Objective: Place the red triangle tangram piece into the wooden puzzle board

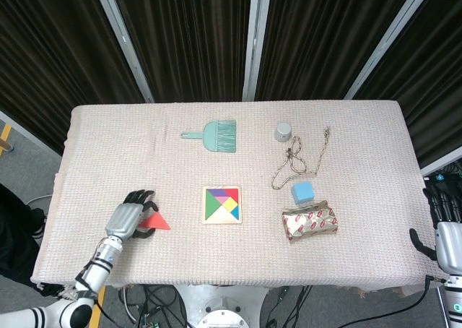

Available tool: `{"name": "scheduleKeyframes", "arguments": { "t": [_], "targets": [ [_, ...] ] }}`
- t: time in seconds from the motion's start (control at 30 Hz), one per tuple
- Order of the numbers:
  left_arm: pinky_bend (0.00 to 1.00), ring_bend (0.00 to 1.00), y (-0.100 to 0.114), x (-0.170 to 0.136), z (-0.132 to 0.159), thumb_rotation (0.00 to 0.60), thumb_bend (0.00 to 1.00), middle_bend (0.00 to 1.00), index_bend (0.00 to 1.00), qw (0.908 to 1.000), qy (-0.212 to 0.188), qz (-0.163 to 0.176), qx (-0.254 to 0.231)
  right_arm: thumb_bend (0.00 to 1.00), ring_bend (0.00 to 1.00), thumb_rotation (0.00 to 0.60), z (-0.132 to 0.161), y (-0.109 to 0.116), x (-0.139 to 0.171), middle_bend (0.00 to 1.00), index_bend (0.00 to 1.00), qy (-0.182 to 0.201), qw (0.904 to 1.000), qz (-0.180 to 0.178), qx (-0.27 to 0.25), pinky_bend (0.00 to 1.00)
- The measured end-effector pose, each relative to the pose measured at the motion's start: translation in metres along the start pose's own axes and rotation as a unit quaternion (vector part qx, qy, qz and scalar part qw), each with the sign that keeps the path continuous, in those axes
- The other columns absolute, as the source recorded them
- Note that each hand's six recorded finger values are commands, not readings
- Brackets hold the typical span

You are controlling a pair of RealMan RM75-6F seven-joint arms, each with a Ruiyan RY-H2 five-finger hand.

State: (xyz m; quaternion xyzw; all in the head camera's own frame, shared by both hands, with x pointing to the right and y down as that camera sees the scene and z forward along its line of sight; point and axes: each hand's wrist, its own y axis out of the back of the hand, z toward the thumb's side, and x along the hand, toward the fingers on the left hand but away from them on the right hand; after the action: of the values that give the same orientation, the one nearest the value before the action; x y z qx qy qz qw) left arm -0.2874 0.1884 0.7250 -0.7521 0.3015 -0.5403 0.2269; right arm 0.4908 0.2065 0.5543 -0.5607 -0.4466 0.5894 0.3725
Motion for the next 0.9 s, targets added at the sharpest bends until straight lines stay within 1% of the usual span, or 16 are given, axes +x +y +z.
{"name": "scheduleKeyframes", "arguments": {
  "t": [0.23,0.57,0.67,0.77,0.9],
  "targets": [
    [0.0,0.0,0.002,0.0,0.002,0.6,0.27,0.1,0.41,1.0,-0.001,0.003,-0.009,0.25,0.0,0.6,0.0,0.0,0.0,0.0,0.0,0.0,1.0,0.0,0.0,0.0],
    [0.0,0.0,0.015,0.001,0.011,0.6,0.27,0.11,0.41,0.9992,-0.004,0.025,-0.03,0.25,0.0,0.6,0.002,0.0,-0.001,0.0,0.0,0.002,1.0,0.0,0.0,0.0],
    [0.0,0.0,0.019,0.004,0.019,0.6,0.27,0.11,0.41,0.999,-0.006,0.03,-0.034,0.25,0.0,0.6,0.003,0.002,-0.001,0.0,0.0,0.004,1.0,-0.003,-0.001,0.0],
    [0.0,0.0,0.022,0.009,0.03,0.6,0.28,0.11,0.41,0.9985,-0.008,0.033,-0.043,0.25,0.0,0.6,0.004,0.005,-0.001,0.0,0.0,0.006,0.9999,-0.008,-0.002,0.0],
    [0.0,0.0,0.024,0.018,0.047,0.6,0.29,0.11,0.42,0.9984,-0.011,0.034,-0.043,0.25,0.0,0.6,0.004,0.009,0.0,0.0,0.0,0.006,0.9998,-0.016,-0.005,0.0]
  ]
}}
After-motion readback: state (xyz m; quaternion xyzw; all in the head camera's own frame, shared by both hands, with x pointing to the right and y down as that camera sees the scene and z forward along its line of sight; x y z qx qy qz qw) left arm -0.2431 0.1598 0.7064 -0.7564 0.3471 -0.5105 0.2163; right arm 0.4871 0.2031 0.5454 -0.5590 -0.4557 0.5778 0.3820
